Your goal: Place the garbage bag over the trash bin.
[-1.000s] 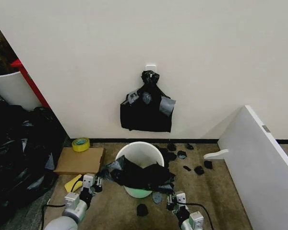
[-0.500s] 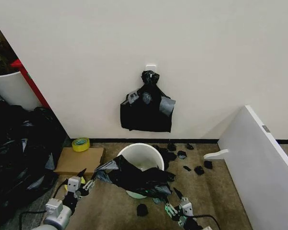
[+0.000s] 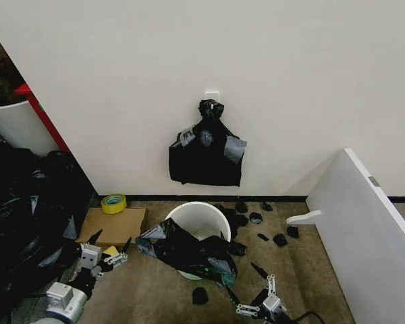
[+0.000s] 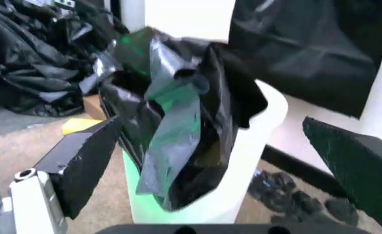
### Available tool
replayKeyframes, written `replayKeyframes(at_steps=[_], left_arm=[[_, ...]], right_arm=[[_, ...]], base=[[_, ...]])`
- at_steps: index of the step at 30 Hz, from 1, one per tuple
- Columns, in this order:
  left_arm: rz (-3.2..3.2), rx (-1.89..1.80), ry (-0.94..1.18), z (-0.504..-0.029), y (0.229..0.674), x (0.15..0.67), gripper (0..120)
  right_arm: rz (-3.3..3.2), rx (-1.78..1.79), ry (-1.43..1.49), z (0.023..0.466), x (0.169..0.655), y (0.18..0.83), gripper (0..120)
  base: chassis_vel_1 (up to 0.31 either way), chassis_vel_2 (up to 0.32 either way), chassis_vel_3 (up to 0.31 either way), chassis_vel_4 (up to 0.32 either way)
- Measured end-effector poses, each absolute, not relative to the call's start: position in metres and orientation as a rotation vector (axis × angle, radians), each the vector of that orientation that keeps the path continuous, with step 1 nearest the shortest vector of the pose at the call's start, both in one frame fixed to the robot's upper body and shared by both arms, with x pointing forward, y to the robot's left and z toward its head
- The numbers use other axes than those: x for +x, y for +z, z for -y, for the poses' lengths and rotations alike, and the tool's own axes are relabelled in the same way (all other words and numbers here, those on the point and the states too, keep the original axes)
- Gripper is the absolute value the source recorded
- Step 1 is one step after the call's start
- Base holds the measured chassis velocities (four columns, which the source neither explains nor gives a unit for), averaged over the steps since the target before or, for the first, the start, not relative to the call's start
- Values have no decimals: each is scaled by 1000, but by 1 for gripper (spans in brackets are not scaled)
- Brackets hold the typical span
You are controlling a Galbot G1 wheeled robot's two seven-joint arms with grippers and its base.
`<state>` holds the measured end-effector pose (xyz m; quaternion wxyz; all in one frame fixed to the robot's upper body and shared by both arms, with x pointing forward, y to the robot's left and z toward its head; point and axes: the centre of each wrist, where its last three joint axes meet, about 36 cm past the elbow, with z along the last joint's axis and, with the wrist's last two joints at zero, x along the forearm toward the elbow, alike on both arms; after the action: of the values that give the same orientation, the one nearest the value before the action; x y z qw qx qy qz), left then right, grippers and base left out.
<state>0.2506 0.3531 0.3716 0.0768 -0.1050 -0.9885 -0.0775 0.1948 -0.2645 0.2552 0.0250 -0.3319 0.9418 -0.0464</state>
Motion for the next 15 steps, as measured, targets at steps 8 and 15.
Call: replayKeyframes(at_steps=[8, 15], left_arm=[[3080, -377, -254, -357, 377, 251, 100], [3216, -377, -340, -347, 375, 249, 100]], right_arm=[[-2808, -1054, -132, 275, 207, 272, 100], [-2900, -887, -66, 283, 229, 331, 100]], base=[[0, 0, 0, 0], [0, 0, 0, 0]])
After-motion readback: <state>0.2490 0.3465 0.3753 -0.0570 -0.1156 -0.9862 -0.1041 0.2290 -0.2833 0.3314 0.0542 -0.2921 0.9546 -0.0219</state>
